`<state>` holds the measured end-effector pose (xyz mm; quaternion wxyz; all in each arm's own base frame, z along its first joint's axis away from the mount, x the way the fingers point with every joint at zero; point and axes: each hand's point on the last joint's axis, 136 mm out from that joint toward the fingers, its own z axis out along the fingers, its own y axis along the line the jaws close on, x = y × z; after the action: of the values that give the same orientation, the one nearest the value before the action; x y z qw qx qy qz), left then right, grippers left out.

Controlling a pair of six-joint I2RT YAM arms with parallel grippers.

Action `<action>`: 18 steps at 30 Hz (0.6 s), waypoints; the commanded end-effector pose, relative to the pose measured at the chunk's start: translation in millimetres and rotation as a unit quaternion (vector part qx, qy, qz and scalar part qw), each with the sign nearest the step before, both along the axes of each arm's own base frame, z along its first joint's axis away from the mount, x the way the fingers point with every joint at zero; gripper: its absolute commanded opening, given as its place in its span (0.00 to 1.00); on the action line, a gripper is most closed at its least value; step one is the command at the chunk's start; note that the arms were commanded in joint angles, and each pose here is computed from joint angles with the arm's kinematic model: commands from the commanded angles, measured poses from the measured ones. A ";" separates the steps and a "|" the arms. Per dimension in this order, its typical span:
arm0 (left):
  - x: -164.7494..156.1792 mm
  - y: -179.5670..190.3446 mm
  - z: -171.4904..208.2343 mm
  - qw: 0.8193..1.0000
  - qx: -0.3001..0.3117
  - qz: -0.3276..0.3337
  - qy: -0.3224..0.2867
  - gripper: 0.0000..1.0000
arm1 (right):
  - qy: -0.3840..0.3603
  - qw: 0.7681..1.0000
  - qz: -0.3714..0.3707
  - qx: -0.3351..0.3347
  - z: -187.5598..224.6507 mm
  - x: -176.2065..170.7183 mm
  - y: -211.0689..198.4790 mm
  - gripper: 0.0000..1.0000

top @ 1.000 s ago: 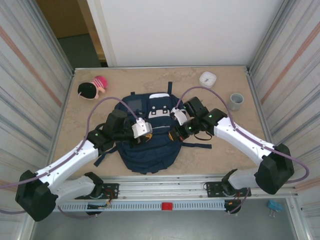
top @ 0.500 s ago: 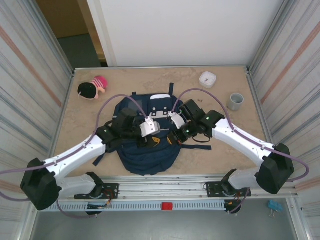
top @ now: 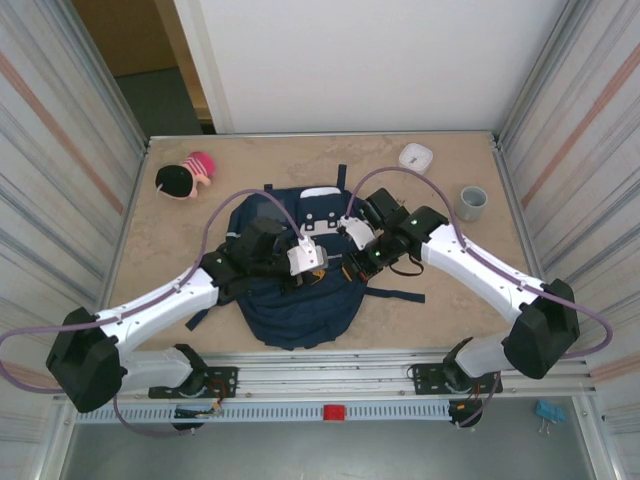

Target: Pack the student bag

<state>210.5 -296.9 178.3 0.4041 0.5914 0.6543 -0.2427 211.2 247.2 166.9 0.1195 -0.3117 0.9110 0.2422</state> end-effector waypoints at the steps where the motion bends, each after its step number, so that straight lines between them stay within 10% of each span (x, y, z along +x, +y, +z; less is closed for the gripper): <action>1: 1.2 32.0 -21.4 0.998 0.056 0.036 0.008 0.00 | -0.001 0.997 -0.041 -0.070 -0.9 12.2 -43.3 0.00; 18: -10.2 24.9 -12.1 1.000 0.014 0.008 0.018 0.02 | 0.005 0.996 -0.075 -0.037 -3.2 35.1 -34.1 0.03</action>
<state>208.3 -287.0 185.7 0.4220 0.5922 0.6424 -0.2416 230.6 247.1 165.8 0.1088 -0.2957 0.9144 0.2542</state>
